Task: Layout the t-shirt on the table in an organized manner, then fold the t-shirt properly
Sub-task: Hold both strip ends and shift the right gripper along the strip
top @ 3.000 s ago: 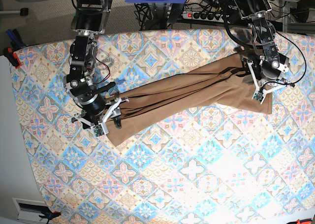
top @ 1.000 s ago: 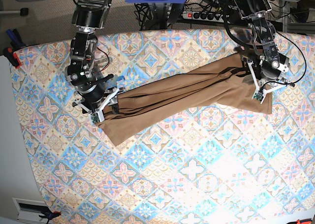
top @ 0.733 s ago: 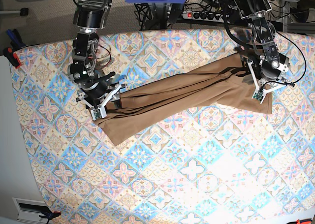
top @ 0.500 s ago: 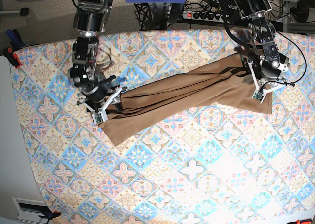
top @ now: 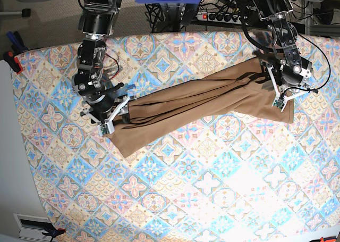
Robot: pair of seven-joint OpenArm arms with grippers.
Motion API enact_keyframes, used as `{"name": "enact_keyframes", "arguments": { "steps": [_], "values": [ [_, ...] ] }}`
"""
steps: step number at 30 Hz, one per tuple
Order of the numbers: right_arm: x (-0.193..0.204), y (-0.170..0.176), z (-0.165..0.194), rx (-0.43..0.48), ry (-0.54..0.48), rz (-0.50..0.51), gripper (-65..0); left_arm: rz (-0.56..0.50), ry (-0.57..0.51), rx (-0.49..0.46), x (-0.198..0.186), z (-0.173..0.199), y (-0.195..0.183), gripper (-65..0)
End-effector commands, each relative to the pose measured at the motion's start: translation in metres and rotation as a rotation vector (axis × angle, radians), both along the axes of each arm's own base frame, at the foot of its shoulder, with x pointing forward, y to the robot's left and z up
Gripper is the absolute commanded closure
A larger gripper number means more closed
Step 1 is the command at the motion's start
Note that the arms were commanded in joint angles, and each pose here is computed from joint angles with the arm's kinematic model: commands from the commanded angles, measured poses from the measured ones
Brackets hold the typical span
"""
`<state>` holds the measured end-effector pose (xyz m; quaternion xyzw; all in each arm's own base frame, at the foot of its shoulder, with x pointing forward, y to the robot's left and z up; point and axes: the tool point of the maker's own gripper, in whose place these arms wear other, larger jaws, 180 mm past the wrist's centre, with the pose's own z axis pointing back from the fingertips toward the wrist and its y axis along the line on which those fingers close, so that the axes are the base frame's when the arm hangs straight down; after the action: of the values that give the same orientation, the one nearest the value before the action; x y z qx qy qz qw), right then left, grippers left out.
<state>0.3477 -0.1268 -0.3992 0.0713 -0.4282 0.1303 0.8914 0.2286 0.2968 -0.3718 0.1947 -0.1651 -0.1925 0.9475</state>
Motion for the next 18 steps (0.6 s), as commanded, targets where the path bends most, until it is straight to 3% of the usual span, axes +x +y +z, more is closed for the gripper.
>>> {"name": "enact_keyframes", "arguments": {
  "steps": [1,7,18],
  "values": [
    [0.016,0.001,0.027,0.013,-0.090,0.002,-31.7,0.004,-0.025,0.026,0.005,0.009,0.006,0.0],
    [0.013,-0.005,0.032,-0.038,-0.040,0.000,-31.7,0.004,-0.026,0.023,0.005,0.009,0.006,0.0],
    [0.016,-0.006,0.042,-0.045,-0.065,-0.001,-31.7,0.004,-0.025,0.023,0.005,0.009,0.006,0.0]
  ]
}}
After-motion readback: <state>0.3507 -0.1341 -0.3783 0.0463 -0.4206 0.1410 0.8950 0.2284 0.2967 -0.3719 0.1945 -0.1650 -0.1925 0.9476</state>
